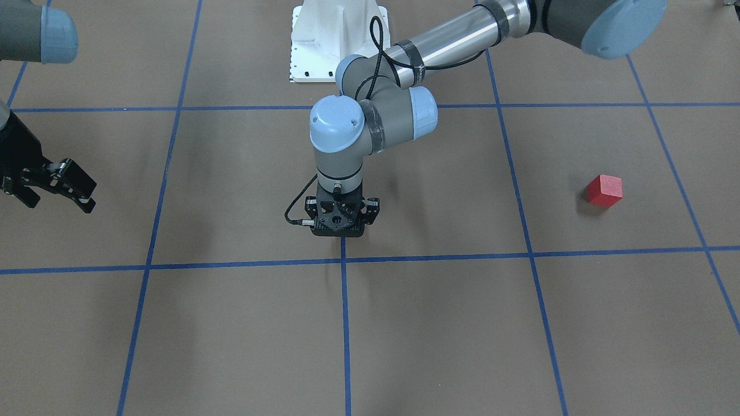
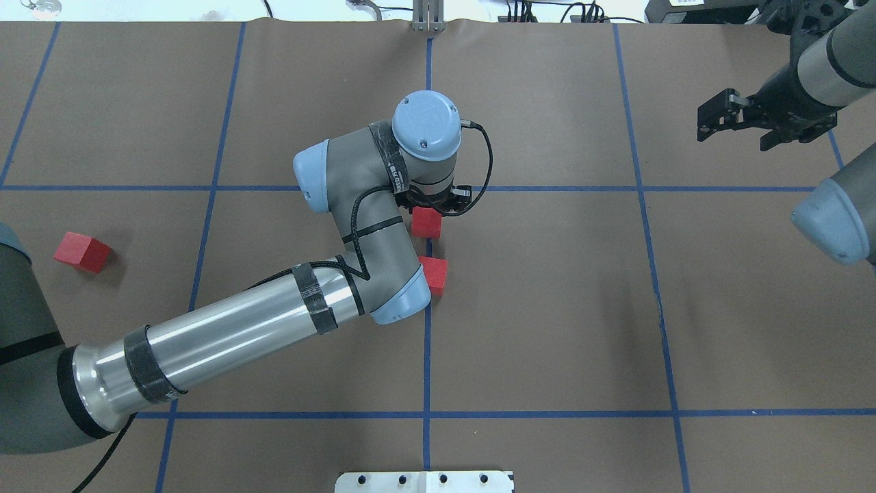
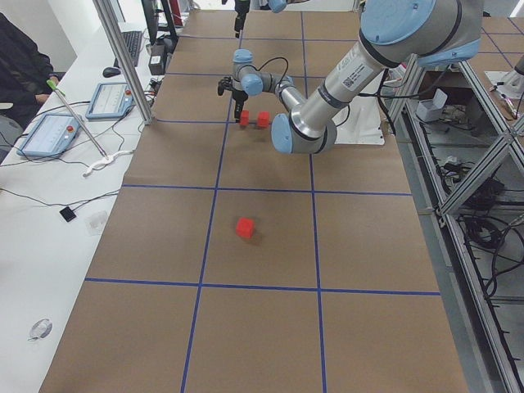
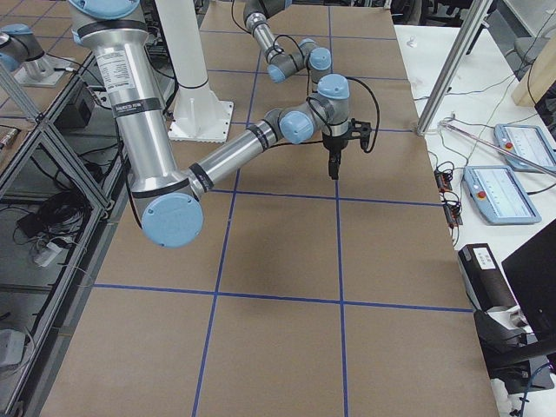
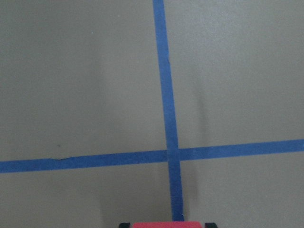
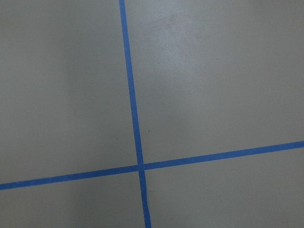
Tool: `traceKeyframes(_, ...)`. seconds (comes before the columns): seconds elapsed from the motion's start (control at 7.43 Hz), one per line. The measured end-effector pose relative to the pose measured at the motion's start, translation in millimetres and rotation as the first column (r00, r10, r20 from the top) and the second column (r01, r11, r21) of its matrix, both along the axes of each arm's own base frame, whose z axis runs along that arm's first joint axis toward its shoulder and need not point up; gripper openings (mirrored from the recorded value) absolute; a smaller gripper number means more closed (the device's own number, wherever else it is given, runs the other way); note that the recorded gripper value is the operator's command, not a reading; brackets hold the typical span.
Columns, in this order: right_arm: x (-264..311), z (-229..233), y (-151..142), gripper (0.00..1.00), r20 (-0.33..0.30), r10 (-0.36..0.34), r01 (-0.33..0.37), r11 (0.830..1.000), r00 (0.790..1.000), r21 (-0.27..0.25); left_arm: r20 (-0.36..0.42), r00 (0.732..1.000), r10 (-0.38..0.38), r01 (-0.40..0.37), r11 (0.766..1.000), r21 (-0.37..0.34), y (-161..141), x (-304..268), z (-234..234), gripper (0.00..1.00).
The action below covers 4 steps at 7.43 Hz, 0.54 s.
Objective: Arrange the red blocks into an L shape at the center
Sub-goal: 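Set the cube with the left gripper beside the center cube, farther from robot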
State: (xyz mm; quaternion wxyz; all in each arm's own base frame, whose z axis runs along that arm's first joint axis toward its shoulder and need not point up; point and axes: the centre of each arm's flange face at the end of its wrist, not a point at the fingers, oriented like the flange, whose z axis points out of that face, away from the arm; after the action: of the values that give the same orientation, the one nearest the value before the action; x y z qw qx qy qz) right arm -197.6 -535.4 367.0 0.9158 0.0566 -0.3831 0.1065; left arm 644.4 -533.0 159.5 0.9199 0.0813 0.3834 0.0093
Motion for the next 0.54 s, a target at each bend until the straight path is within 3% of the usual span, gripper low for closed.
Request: traceKeyframes(0.54,-3.3,1.4,0.8,0.99,-0.001,-0.006,0.006,1.0,1.0,-0.003,-0.014,1.0,-0.007,0.007,1.0,-0.013,7.4,-0.1,-3.4,0.0)
